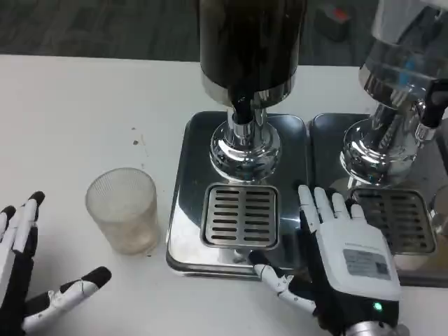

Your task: Grasp the cup under the faucet to collect the drink, then remove the cup.

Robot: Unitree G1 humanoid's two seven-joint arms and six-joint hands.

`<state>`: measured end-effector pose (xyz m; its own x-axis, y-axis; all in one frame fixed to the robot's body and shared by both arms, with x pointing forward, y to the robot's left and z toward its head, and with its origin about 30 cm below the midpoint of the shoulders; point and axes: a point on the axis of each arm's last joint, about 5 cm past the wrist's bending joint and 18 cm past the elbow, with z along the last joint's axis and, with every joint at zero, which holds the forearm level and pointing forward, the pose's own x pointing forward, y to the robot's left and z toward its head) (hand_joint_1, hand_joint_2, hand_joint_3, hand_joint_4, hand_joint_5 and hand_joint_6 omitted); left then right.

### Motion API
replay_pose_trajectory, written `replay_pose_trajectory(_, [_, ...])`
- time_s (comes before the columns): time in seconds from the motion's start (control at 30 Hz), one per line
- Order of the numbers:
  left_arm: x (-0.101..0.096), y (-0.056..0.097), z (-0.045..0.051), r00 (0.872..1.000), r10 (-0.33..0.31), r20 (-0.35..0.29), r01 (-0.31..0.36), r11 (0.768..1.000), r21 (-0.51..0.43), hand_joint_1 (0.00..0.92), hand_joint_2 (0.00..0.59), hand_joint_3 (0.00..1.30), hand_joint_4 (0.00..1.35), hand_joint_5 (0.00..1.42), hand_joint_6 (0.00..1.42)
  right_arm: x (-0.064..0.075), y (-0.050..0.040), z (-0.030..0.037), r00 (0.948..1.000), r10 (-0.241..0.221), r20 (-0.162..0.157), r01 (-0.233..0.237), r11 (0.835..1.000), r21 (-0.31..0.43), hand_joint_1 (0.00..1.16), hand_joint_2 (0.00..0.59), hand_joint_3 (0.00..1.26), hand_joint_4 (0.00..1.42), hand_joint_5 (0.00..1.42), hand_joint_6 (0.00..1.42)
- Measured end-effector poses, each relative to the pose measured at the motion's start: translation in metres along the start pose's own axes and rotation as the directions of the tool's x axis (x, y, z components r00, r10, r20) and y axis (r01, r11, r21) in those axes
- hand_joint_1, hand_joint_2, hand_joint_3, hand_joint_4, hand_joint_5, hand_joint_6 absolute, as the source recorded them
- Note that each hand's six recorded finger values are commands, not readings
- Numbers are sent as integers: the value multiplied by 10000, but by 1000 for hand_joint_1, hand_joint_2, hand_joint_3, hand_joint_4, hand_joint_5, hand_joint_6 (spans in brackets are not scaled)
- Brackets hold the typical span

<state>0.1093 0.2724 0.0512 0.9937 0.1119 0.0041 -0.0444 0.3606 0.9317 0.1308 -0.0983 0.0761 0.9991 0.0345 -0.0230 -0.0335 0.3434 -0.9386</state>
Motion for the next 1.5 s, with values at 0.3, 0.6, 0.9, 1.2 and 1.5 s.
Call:
replay_pose_trajectory(0.3, [83,12,-4,9995,129,282,-74,9821,-1881,0,0,0,0,0,0,-3,0,-7,10000,15,25,-15,10000,-4,254,299,0,0,0,0])
replay_pose_trajectory(0.6, [368,-10,15,9974,103,707,62,9733,-2293,0,0,0,0,0,0,-41,6,-1,9999,83,-95,-82,9998,172,265,307,0,0,0,0])
replay_pose_trajectory(0.9, [565,-153,64,9933,-700,917,874,9754,-2022,0,0,0,0,0,0,-55,5,-7,9997,100,-237,-91,9993,367,295,318,0,0,0,0])
replay_pose_trajectory(1.2, [658,-310,164,9870,-861,1359,1197,9575,-2626,0,0,0,0,0,0,-52,2,-13,9996,68,-263,-56,9990,439,301,318,0,0,0,0])
replay_pose_trajectory(1.5, [703,-369,202,9866,-742,1453,1202,9325,-3405,24,0,0,0,82,0,-53,4,-9,9996,47,-285,-33,9989,471,305,320,0,0,0,0])
